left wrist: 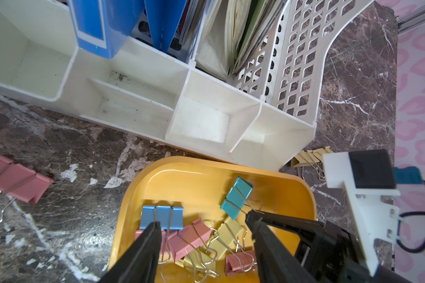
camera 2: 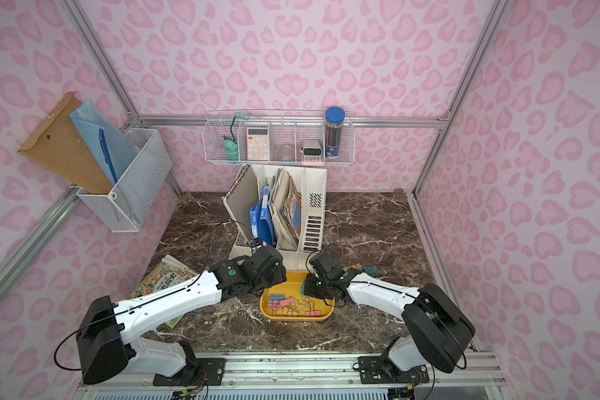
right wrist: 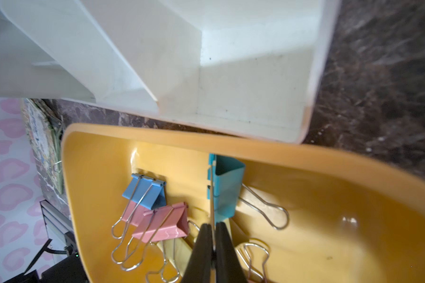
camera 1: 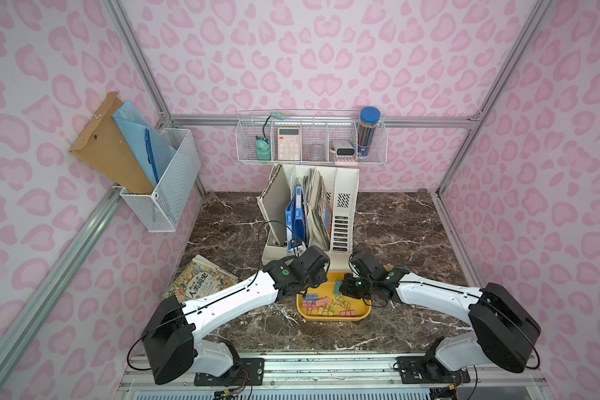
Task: Take out the binder clips from the storage box
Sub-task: Pick up the binder clip from the storage box, then place the binder clip at the center of the board.
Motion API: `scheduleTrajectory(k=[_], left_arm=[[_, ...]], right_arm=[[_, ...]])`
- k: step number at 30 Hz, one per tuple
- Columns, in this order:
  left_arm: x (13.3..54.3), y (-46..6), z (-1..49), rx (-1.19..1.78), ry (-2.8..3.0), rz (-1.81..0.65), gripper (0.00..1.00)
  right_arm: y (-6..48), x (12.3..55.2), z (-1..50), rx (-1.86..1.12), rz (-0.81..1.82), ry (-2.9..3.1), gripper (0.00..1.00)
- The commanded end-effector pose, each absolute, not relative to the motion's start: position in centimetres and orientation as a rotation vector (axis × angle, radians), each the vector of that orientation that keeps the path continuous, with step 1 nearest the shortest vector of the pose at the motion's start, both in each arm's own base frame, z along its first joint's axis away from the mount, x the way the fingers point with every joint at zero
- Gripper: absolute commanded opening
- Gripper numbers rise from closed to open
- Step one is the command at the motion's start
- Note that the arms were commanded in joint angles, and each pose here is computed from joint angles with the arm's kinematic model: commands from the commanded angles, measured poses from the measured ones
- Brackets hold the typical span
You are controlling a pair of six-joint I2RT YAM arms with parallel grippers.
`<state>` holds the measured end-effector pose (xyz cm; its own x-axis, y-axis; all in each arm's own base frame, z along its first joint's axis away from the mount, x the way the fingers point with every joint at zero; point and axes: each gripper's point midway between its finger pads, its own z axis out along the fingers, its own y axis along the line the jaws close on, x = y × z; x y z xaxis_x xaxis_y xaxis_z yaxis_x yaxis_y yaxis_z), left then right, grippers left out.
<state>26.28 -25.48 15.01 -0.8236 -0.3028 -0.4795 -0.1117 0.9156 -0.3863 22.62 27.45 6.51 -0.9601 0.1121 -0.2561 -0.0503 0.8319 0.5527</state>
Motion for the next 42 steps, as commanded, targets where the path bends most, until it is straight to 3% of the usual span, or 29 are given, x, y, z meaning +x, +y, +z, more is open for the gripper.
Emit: scheduleTrajectory(k=[1, 13, 20, 29, 42], left_arm=[[26.2, -25.5, 15.1, -0.286, 2.532, -0.464, 0.65], [26.5, -27.6, 15.9, -0.212, 2.514, -0.584, 0.69], [26.7, -30.9, 16.1, -0.100, 2.537, -0.673, 0.80], [26.2, -36.8, 15.5, 0.095, 2.596, -0.720, 0.98], [25.5, -40.3, 14.6, 0.211, 2.638, -0.728, 0.99]], right_arm=[[27.7, 23.2, 7.6, 0.081, 0.872, 2.684, 0.03], [23.5, 23.7, 14.3, 0.202, 0.859, 2.430, 0.00], [17.5, 24.0, 16.9, 0.376, 0.822, 2.254, 0.00], [10.0, 23.9, 13.2, 0.670, 0.871, 2.199, 0.00], [7.1, 23.2, 7.6, 0.976, 1.004, 2.111, 0.00]])
